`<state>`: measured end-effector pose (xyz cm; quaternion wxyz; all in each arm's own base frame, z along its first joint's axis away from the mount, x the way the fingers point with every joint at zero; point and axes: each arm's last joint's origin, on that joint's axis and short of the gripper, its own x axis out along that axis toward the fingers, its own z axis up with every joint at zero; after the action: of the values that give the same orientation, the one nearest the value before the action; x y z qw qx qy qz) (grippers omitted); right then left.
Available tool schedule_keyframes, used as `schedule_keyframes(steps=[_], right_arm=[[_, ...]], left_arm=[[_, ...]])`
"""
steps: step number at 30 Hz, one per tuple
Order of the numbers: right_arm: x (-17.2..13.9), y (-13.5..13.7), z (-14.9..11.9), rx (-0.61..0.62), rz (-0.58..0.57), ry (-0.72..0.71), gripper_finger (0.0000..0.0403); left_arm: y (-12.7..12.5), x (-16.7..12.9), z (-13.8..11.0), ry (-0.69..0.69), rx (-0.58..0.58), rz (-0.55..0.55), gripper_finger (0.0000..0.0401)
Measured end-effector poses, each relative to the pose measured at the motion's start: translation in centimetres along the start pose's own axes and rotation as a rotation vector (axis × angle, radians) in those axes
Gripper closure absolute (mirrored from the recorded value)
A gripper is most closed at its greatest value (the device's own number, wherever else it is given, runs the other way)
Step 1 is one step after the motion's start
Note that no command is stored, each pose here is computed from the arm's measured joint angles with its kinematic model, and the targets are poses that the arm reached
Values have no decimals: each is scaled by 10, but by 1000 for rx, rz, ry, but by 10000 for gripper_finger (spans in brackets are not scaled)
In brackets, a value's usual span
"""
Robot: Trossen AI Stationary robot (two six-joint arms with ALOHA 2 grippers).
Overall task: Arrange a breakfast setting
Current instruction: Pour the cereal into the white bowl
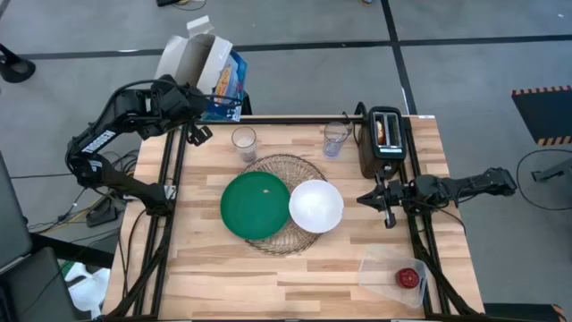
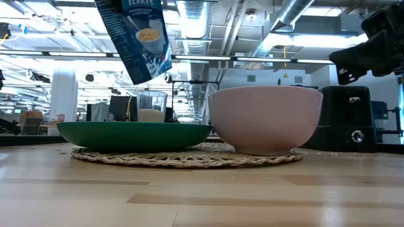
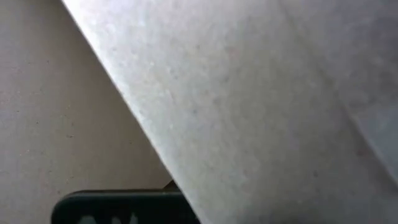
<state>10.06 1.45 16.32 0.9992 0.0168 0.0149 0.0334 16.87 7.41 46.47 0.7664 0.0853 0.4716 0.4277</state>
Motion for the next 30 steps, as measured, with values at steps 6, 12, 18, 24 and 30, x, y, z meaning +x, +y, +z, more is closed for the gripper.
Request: schedule_keyframes(steps=[6,12,18,24,30], right_arm=[[0,0,0,-38,0,0,351],[0,0,0,-22,2,-5,351],[0,0,4,73,-4,-25,351],[-2,-1,18,32,-10,-141,351],[-2,-1,21,17,-8,-167,351]], left_arm=[[-9,-7,4,-66,62,-28,401],[-21,-19,15,-210,124,-77,401],[-30,-28,17,-269,163,-130,401],[-37,-35,19,-317,178,-152,401],[-43,-42,20,-359,192,-185,401]])
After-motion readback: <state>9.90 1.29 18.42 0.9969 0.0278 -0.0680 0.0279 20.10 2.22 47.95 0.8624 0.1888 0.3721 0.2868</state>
